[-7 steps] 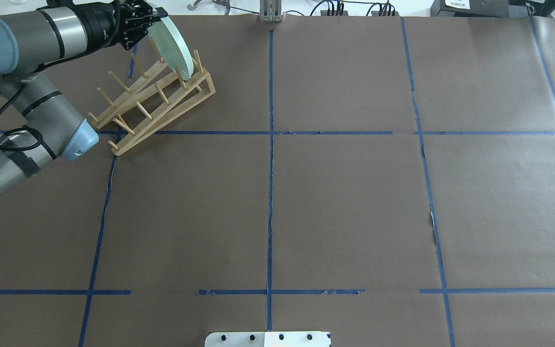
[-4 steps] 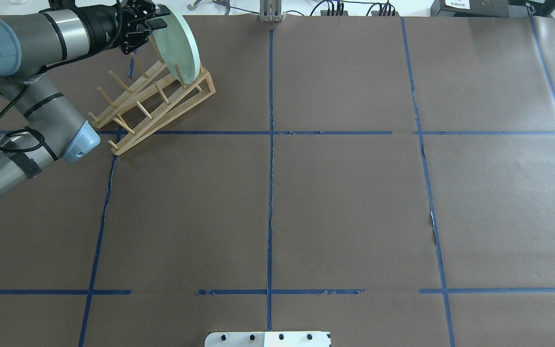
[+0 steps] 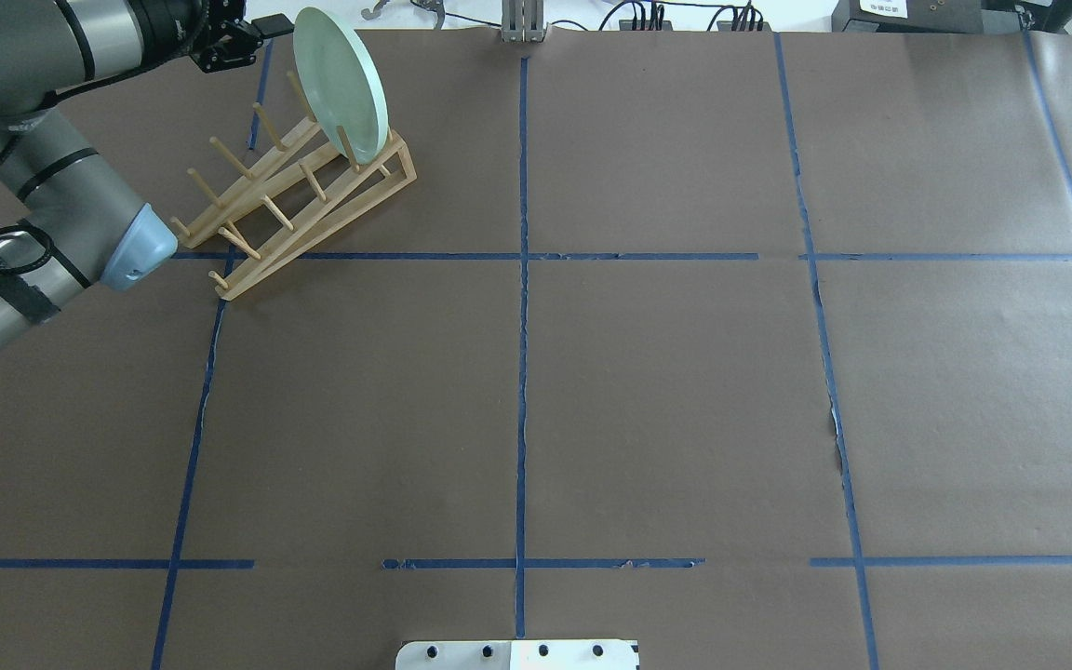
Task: Place plate on rack
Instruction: 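Open the left gripper and withdraw it away from the plate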
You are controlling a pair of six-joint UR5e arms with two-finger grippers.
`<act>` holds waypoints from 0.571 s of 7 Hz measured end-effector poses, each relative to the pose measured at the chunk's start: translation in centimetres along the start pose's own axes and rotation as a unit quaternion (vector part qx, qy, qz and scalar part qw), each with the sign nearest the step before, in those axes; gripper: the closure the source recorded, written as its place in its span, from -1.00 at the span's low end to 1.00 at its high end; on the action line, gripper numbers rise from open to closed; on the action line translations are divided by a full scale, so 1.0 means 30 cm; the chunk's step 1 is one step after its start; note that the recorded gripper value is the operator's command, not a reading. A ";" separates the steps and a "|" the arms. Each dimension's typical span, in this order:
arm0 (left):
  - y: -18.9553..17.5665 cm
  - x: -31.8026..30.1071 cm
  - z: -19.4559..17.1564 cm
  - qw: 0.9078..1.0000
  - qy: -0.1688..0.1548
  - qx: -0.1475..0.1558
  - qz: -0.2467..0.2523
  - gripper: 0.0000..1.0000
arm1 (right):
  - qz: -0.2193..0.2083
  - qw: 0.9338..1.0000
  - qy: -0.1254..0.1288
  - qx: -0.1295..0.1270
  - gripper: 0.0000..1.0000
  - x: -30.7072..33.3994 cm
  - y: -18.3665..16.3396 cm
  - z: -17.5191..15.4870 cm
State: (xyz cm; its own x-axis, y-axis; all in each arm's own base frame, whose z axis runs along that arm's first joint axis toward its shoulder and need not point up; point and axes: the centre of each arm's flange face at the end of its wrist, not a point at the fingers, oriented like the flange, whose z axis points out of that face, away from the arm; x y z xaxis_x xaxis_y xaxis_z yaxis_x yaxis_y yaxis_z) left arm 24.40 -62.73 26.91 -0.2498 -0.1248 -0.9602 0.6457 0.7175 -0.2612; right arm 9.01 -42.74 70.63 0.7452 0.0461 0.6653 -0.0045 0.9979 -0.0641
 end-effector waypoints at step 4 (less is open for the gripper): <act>-0.287 0.002 -0.374 0.942 -0.270 -0.055 0.189 -1.00 | 0.000 1.000 0.000 0.000 -1.00 0.001 0.000 0.001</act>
State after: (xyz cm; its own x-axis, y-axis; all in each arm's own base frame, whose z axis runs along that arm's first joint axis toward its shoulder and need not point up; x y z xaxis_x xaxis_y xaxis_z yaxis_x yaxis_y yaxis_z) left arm 10.74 -61.23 30.19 0.4063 -0.1558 -0.9004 0.5286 0.8438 0.0925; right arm 9.01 -42.74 70.65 0.7452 0.0465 0.6652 -0.0045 0.9979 -0.0647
